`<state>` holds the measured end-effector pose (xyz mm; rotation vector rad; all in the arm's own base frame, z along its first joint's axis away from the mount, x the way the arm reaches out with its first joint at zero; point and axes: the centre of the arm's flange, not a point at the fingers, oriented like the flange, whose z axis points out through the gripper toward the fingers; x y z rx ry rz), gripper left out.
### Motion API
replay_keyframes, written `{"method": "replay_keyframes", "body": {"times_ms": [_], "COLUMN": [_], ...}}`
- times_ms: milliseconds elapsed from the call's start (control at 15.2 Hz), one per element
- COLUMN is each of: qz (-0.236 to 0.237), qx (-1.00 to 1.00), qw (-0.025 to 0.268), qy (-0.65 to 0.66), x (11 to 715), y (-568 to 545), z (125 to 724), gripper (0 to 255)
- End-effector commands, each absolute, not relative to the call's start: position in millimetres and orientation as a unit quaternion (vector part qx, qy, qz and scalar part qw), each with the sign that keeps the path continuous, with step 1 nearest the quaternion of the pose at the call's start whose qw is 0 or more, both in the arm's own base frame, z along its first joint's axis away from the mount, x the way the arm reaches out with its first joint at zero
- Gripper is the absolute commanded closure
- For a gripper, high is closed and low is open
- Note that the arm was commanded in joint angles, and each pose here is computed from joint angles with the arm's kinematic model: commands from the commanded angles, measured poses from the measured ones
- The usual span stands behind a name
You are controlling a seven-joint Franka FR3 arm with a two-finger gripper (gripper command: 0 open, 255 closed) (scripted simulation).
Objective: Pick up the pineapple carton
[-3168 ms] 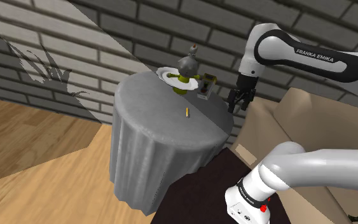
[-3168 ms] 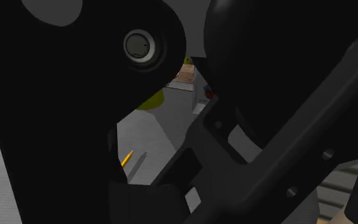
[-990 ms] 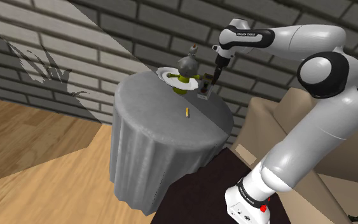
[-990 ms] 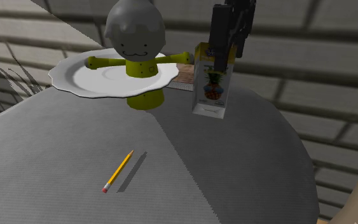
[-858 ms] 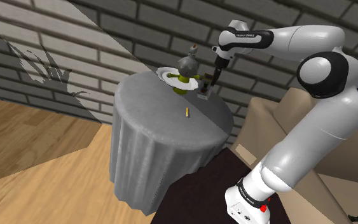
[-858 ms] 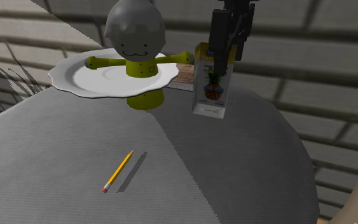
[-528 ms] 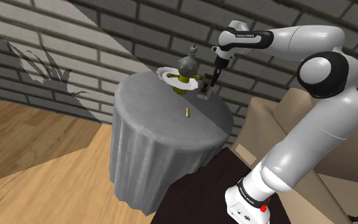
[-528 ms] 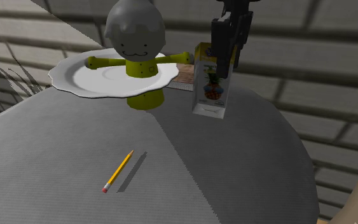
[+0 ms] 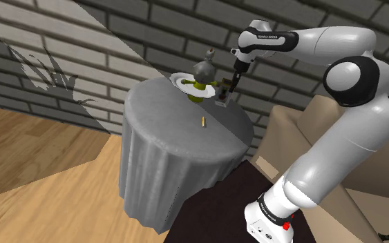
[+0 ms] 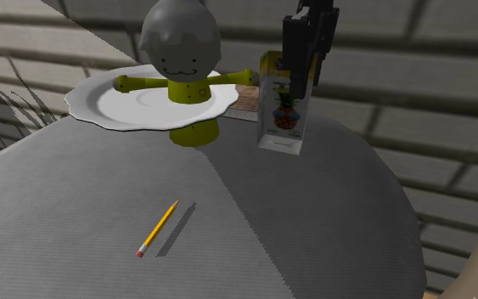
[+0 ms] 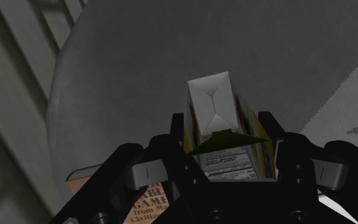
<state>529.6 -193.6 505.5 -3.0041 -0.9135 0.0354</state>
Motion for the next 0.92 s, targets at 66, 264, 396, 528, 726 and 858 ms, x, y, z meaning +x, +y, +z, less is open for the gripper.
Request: {"method": "replay_keyframes", "body": {"times_ms": [66,264,396,528,726,858], "qz": [0.011,0.011,0.011,0.011,0.011,0.011], "qx": [-0.957,-0.957,-0.957,-0.957,-0.957,-0.957], "qw": [0.001,0.001,0.001,0.001,0.001,0.001], "qy": [-0.291,-0.291,-0.291,-0.291,-0.291,-0.291], "x": [530,530,530,530,530,530], "y": [-194,-194,-194,-194,-194,-194], "z": [521,537,548,558,574,575], "gripper": [255,255,255,255,255,255]}}
